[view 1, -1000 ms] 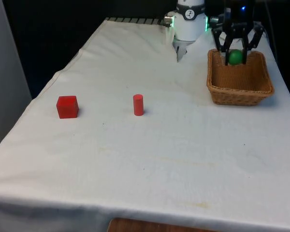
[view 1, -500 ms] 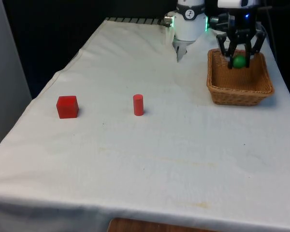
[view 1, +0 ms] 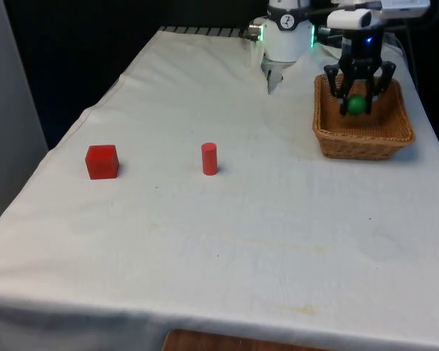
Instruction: Pick up the object to the left of the cylinder and place it into the basket.
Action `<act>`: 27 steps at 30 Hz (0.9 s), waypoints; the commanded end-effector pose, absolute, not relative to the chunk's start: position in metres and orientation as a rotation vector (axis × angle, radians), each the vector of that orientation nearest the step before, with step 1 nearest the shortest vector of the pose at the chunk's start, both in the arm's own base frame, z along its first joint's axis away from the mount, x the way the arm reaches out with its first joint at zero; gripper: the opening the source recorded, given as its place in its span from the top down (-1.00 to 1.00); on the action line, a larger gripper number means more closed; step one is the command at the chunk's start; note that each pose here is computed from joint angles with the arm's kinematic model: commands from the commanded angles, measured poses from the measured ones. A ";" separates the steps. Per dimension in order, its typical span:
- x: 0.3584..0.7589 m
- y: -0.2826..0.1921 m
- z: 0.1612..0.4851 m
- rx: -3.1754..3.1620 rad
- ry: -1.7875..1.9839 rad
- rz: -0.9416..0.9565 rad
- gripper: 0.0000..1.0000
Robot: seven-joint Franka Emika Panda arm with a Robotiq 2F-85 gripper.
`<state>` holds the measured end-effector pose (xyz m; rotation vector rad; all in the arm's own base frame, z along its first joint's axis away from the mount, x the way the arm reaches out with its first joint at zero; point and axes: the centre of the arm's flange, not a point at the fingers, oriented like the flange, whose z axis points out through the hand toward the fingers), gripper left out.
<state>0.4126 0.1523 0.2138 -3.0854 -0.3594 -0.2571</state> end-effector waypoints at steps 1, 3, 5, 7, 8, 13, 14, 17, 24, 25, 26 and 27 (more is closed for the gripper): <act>0.412 0.153 0.211 -3.082 -0.358 -0.262 1.00; 0.411 0.152 0.206 -3.087 -0.358 -0.254 1.00; 0.412 0.151 0.205 -3.095 -0.360 -0.244 1.00; 0.411 0.151 0.198 -3.094 -0.358 -0.246 1.00; 0.411 0.151 0.193 -3.098 -0.361 -0.242 1.00; 0.410 0.151 0.182 -3.105 -0.362 -0.243 1.00; 0.412 0.148 0.181 -3.114 -0.367 -0.235 1.00; 0.412 0.150 0.181 -3.108 -0.366 -0.243 1.00; 0.412 0.148 0.182 -3.112 -0.365 -0.240 0.01; 0.413 0.148 0.181 -3.113 -0.368 -0.245 -0.18; 0.412 0.149 0.182 -3.112 -0.367 -0.240 -0.18; 0.412 0.149 0.182 -3.111 -0.367 -0.240 -0.37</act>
